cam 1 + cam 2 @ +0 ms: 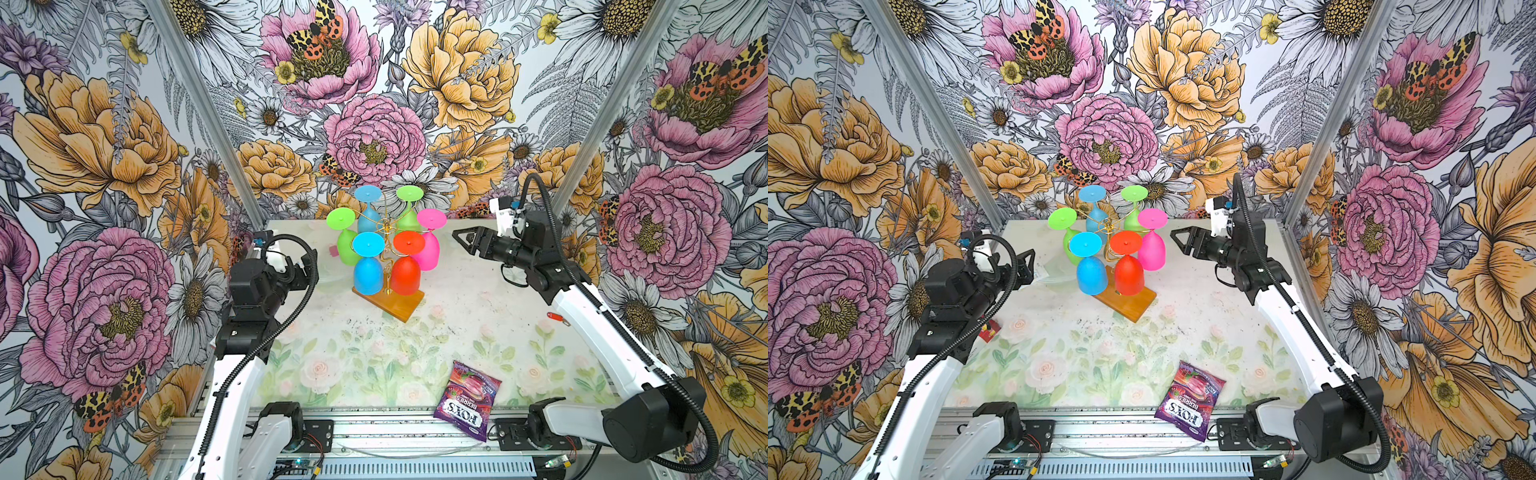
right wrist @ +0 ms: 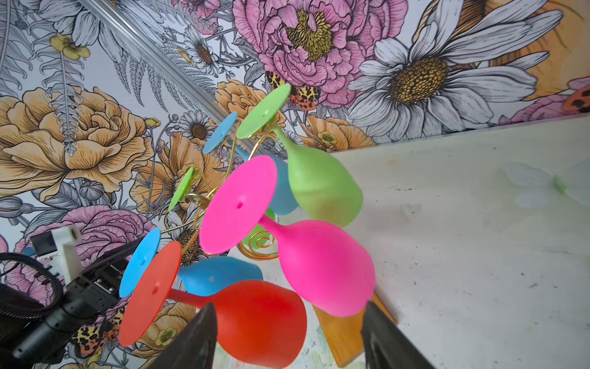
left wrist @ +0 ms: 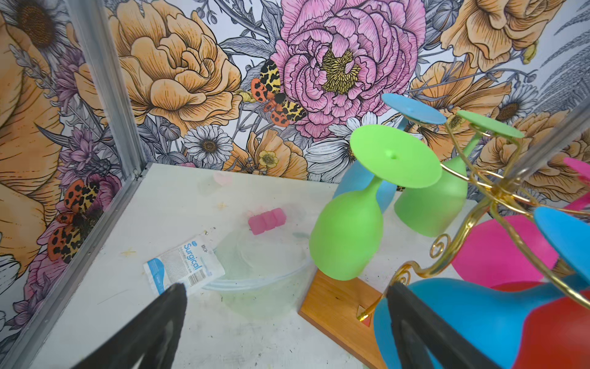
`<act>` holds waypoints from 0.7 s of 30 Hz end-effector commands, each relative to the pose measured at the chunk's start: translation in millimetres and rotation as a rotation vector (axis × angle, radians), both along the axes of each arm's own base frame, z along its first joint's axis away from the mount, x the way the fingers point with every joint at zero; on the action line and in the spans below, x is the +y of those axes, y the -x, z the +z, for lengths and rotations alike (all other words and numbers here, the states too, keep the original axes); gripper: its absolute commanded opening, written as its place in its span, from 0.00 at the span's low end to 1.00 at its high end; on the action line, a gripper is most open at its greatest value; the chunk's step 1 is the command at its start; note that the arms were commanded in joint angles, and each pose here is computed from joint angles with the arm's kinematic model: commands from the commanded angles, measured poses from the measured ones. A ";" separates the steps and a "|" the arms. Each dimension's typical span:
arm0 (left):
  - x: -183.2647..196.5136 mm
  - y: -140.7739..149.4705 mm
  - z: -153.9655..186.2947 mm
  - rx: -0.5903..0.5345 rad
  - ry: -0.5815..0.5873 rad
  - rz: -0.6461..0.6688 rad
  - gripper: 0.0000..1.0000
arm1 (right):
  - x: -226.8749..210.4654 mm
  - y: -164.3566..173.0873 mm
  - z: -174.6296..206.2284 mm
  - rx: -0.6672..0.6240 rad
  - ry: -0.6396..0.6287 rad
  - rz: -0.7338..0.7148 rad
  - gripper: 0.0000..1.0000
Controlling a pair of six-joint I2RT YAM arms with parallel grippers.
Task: Take the wine glass off the wine glass rack
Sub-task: Pick up the wine glass from the wine glass rack.
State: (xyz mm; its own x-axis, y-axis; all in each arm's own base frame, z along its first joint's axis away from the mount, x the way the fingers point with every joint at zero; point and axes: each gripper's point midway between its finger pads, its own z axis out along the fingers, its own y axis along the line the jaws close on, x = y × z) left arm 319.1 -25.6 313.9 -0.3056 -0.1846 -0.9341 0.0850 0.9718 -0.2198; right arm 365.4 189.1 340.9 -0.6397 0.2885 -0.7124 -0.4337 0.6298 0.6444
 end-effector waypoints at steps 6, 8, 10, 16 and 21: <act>-28.3 8.8 15.4 -0.051 0.038 -0.172 0.99 | 34.5 14.5 32.0 -0.020 -0.103 0.103 0.66; -34.1 11.4 19.3 -0.066 0.046 -0.207 0.99 | 40.3 17.3 35.1 -0.019 -0.120 0.121 0.64; -38.7 14.3 22.1 -0.077 0.049 -0.236 0.99 | 45.5 20.0 37.1 -0.014 -0.137 0.142 0.60; -45.0 19.7 28.7 -0.110 0.053 -0.276 0.99 | 62.4 24.7 38.4 0.009 -0.177 0.198 0.49; -47.4 23.5 31.7 -0.123 0.055 -0.291 0.99 | 72.6 26.2 32.2 0.034 -0.183 0.224 0.47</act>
State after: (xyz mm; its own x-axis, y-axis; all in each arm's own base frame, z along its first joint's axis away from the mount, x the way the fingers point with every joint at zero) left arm 299.4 -68.7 340.6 -0.2655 -0.1715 -0.9487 0.3471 0.9011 -0.2600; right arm 341.3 254.1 355.1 -0.7401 0.2581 -0.6210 -0.4836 0.4374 0.7582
